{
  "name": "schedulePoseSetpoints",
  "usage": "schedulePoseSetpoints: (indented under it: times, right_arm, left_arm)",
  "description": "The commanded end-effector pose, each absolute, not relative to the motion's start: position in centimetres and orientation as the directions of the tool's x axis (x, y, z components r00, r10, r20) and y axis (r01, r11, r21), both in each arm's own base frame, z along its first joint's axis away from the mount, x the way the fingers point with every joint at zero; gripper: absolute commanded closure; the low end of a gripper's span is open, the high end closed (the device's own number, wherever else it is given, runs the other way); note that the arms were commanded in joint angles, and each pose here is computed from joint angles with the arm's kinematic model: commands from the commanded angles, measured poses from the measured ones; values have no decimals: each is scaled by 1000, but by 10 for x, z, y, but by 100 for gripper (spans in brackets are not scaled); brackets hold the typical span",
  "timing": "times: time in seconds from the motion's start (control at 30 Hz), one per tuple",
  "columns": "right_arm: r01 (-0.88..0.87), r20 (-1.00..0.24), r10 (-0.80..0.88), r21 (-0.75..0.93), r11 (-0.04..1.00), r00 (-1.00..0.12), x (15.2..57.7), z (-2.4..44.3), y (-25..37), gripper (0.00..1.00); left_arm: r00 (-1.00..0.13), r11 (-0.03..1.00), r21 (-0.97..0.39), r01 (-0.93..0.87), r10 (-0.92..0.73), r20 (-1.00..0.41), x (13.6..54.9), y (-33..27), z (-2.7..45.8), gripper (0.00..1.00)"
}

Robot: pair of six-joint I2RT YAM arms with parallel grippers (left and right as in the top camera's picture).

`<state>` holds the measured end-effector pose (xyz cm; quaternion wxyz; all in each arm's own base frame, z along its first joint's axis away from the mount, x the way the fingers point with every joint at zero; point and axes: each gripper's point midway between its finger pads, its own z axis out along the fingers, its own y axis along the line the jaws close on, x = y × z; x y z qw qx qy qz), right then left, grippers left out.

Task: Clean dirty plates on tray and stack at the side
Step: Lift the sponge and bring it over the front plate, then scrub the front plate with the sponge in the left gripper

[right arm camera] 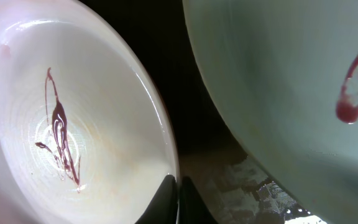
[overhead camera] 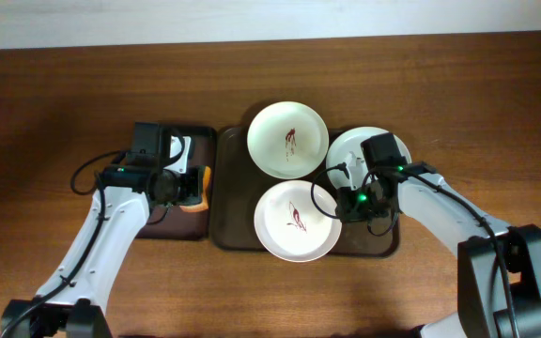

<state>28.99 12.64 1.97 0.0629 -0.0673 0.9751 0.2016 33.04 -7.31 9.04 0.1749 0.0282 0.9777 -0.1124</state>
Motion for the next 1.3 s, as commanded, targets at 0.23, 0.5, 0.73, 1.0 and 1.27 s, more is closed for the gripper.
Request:
schedulePoseSetpoints:
  times: [0.23, 0.5, 0.73, 1.0, 1.27]
  right_arm:
    - [-156, -148, -107, 371, 916, -983, 293, 18, 127, 96]
    - [-155, -147, -107, 371, 916, -983, 292, 18, 127, 96]
    - [-155, -147, -107, 371, 916, -983, 292, 18, 127, 96]
    - [-154, -144, -107, 371, 916, -984, 292, 18, 127, 96]
    - [-152, -136, -108, 370, 917, -985, 290, 18, 127, 96]
  left_arm:
    - [-940, 831, -535, 150, -47, -338, 331, -180, 116, 100]
    - [-993, 705, -707, 54, -35, -111, 302, -284, 81, 100]
    - [-999, 684, -729, 31, 44, -1, 276, -317, 47, 100]
    - [-998, 805, -592, -51, -14, 66, 269, -291, 8, 100]
    - [-992, 902, -431, 1, -53, -113, 306, -240, 5, 100]
